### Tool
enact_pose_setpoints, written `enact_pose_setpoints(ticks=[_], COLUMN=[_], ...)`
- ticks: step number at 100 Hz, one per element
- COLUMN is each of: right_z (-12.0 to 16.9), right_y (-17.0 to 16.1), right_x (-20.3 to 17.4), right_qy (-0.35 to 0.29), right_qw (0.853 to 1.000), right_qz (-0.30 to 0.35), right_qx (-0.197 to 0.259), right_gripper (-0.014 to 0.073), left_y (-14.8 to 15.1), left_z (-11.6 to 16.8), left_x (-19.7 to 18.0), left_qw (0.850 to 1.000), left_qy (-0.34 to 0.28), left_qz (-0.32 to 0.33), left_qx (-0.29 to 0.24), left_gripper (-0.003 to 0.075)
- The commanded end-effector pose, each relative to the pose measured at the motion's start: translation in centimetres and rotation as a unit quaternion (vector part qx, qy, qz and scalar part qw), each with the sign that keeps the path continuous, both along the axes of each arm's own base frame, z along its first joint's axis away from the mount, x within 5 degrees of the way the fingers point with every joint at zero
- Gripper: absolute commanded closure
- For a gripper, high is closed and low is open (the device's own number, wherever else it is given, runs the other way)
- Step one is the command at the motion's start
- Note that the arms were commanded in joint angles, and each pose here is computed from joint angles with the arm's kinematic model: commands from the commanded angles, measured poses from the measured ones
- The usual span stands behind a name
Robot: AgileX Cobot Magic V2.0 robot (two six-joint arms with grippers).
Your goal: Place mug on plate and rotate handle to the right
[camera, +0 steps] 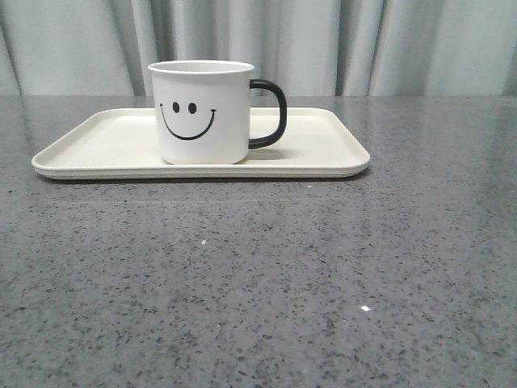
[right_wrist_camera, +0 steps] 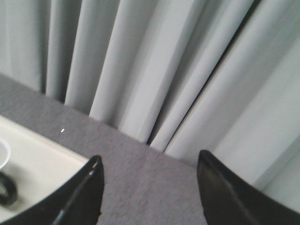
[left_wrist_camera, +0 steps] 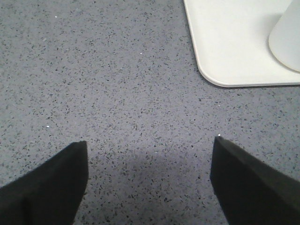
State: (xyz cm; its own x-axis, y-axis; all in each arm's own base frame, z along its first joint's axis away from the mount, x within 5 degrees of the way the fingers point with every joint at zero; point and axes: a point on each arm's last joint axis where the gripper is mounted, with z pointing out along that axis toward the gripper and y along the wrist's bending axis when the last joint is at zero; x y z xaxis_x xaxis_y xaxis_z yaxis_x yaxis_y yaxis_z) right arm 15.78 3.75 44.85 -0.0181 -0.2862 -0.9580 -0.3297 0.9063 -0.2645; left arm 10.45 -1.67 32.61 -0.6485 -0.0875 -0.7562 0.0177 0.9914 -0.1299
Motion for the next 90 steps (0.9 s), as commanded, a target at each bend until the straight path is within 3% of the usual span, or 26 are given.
enact_pose_setpoints(ticks=[1,32,51,79,90], right_z=[-0.3,-7.7,-11.1,-12.4,-12.5], right_y=[-0.1,-1.5,-1.6,-1.5,-1.4], right_x=[-0.7,-3.0,-4.7,-5.2,-5.3], right_qy=[0.01,0.047,0.09,0.119,0.129], right_qw=[1.0,0.997,0.993,0.99,0.989], right_qz=[0.003,-0.053,-0.055,-0.052,-0.05], right_qx=[0.007,0.037,0.046,0.059,0.061], right_gripper=[0.0146,0.0146,0.015,0.0154,0.0238], left_y=[0.0,-0.1,-0.1,-0.1,-0.1], left_z=[1.3,1.3,1.3,1.3,1.3], left_x=[0.3,0.3,0.3,0.3,0.3], left_qw=[0.999,0.999,0.999,0.999,0.999], left_qy=[-0.046,-0.045,-0.045,-0.045,-0.045], left_qz=[-0.001,-0.002,-0.002,-0.002,-0.002], left_qx=[-0.006,-0.008,-0.009,-0.009,-0.009], left_gripper=[0.0195,0.0195,0.0195,0.0195,0.0195])
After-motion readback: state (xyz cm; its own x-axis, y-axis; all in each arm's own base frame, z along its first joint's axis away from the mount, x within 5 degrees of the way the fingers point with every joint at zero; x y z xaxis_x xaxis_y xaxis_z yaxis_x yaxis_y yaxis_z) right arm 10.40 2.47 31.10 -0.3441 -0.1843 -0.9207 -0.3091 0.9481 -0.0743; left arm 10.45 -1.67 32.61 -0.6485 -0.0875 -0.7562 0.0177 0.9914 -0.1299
